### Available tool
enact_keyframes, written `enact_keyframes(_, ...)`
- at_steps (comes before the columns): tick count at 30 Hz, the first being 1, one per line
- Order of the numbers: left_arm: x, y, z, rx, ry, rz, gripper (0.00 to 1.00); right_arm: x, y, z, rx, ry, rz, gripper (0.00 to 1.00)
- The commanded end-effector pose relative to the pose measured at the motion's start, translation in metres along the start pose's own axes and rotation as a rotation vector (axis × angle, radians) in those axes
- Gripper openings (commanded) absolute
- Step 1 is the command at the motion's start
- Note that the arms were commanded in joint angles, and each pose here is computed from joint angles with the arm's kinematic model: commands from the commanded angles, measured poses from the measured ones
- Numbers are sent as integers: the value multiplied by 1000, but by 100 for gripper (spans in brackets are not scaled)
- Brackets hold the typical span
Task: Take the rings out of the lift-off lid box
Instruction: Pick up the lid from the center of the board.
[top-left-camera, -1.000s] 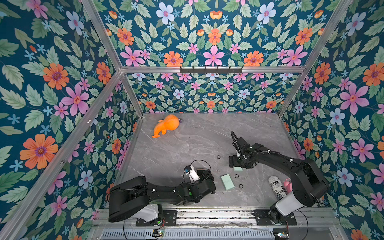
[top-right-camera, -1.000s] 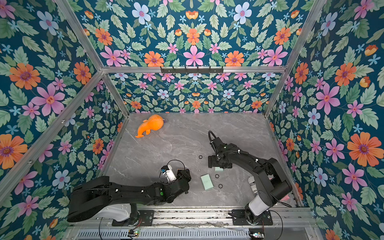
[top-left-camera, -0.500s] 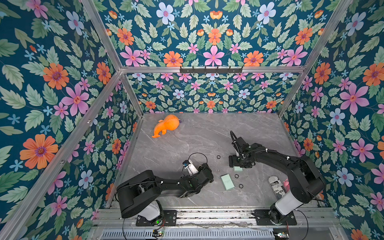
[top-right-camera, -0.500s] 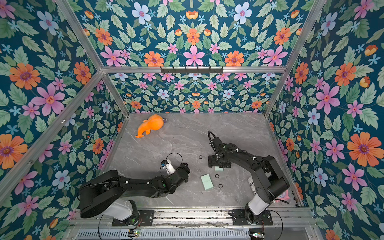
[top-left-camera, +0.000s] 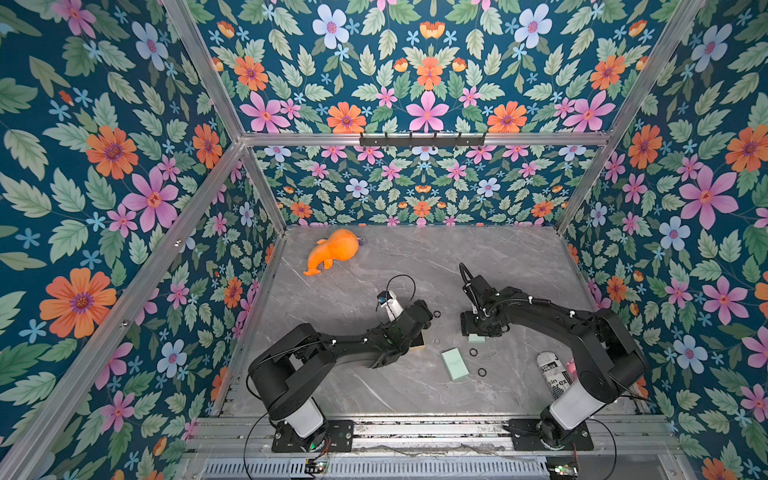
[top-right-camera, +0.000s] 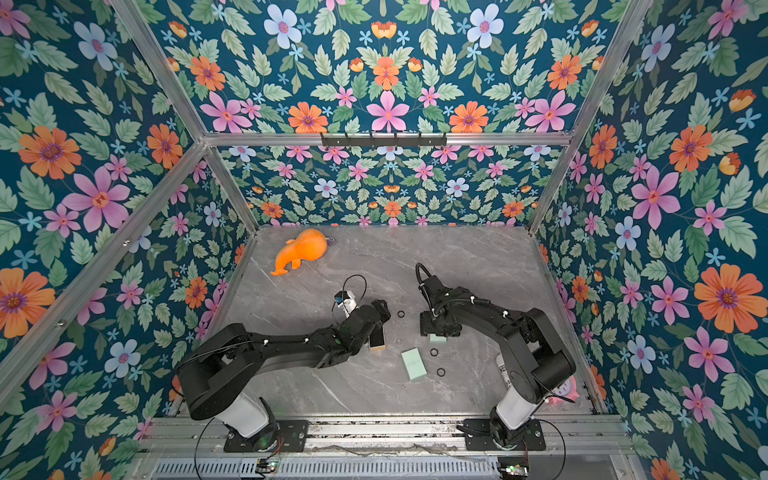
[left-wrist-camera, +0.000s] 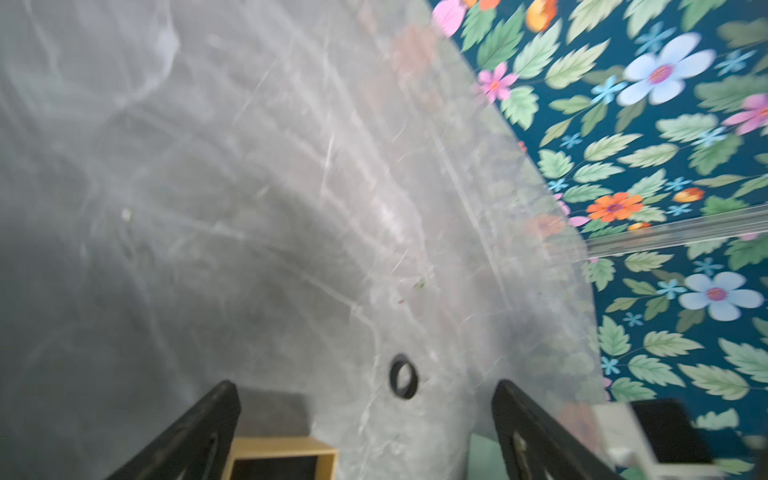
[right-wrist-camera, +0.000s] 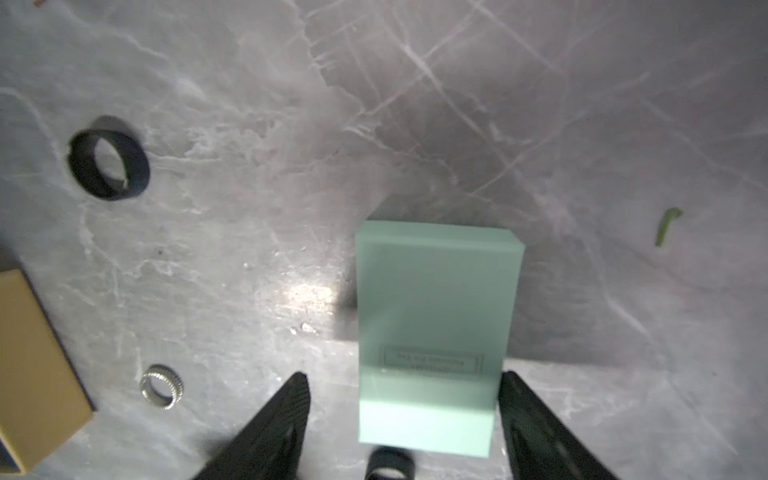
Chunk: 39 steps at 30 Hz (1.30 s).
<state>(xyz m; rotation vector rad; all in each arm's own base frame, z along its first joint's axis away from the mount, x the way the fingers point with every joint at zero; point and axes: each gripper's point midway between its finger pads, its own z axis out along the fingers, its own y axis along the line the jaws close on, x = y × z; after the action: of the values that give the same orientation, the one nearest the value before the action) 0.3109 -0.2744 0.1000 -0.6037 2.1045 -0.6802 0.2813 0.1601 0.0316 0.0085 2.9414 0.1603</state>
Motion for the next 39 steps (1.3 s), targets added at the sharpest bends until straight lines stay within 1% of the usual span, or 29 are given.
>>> enact_keyframes(1, -23, 8, -16, -64, -34, 161, 99, 0, -4, 0, 22, -2, -10, 69)
enact_keyframes(6, -62, 25, -60, -140, -103, 302, 99, -3, -8, -2, 54, -12, -14, 66)
enact_keyframes(7, -69, 30, -70, -155, -115, 324, 99, 0, -12, 6, 76, 13, -15, 65)
enact_keyframes(11, -93, 50, -107, -217, -140, 408, 99, 1, -14, 9, 91, 25, -18, 62)
enact_keyframes(16, -118, 68, -147, -264, -177, 451, 99, 1, -14, 10, 108, 32, -20, 62)
enact_keyframes(18, -127, 74, -159, -278, -192, 463, 99, 1, -13, 9, 108, 30, -20, 60)
enact_keyframes(19, -130, 77, -165, -284, -197, 475, 99, 1, -13, 9, 109, 28, -20, 58)
enact_keyframes(22, -138, 83, -178, -302, -203, 522, 100, 2, -10, 6, 110, 28, -29, 51)
enact_keyframes(24, -142, 86, -184, -323, -202, 563, 99, 2, -10, 3, 117, 25, -35, 50)
enact_keyframes(26, -146, 89, -188, -350, -201, 614, 99, 1, -7, -4, 117, 13, -44, 47)
enact_keyframes(29, -149, 86, -193, -344, -195, 648, 100, 0, 0, -15, 120, 4, -54, 46)
enact_keyframes(31, -153, 78, -196, -327, -193, 689, 99, -3, 12, -33, 97, -36, -73, 46)
enact_keyframes(34, -167, 75, -202, -372, -234, 760, 100, 0, 39, -48, 32, -42, -95, 47)
enact_keyframes(36, -173, 77, -207, -401, -263, 769, 100, 2, 59, -55, -27, -37, -101, 46)
enact_keyframes(39, -178, 78, -212, -387, -294, 737, 100, 4, 83, -57, -102, -14, -102, 46)
